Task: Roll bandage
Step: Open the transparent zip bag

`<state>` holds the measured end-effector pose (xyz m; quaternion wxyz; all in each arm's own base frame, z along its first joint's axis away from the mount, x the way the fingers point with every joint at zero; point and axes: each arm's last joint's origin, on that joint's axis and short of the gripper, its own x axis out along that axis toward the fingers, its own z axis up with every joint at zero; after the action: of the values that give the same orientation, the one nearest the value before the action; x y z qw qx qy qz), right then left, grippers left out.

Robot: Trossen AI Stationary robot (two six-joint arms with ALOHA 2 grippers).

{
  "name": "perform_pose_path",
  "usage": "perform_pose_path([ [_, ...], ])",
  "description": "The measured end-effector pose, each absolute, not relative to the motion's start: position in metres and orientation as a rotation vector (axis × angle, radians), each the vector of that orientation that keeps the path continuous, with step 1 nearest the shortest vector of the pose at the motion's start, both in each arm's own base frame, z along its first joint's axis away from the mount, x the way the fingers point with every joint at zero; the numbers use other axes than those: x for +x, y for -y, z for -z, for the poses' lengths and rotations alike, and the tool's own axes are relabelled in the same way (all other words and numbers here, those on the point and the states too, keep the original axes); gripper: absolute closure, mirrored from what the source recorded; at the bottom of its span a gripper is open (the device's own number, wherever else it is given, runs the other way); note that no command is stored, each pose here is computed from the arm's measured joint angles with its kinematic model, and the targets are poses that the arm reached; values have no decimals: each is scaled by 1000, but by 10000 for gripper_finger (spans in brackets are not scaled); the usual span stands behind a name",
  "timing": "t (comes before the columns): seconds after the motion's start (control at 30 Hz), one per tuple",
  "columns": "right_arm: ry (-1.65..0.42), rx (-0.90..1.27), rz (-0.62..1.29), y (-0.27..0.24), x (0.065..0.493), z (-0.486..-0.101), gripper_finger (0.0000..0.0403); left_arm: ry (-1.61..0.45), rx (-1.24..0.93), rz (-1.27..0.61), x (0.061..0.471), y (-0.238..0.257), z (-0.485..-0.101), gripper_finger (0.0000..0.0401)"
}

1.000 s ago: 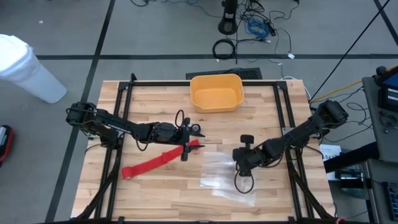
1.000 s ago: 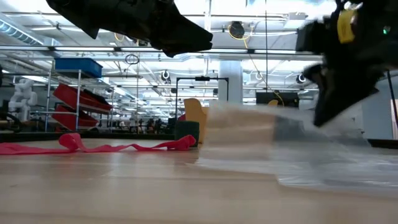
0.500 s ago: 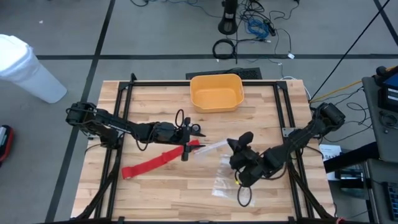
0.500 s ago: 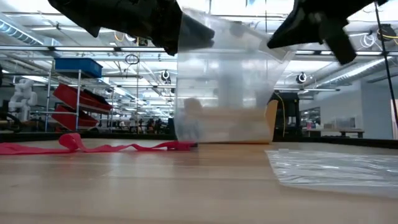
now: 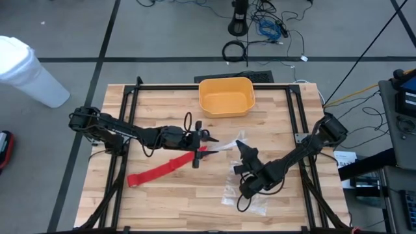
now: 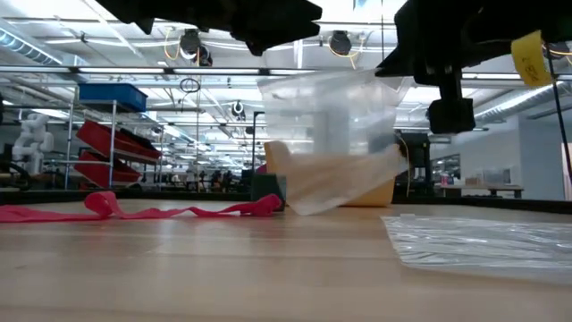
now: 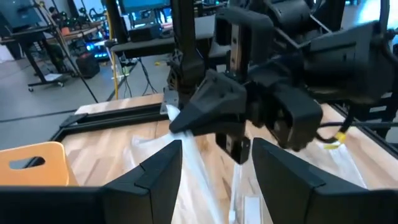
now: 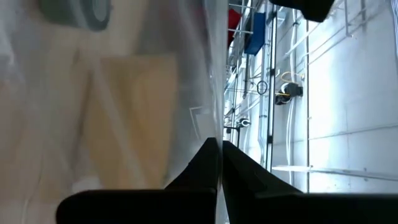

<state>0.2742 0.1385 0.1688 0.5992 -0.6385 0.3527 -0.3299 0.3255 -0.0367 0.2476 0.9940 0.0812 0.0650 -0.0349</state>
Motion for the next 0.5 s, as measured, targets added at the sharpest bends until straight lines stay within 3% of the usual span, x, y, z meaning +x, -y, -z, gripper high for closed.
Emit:
perform_pose_path([
  [0.5,-846,-1491,779,-136,284,-173,403,-267,162,8,323,30,-235,200],
])
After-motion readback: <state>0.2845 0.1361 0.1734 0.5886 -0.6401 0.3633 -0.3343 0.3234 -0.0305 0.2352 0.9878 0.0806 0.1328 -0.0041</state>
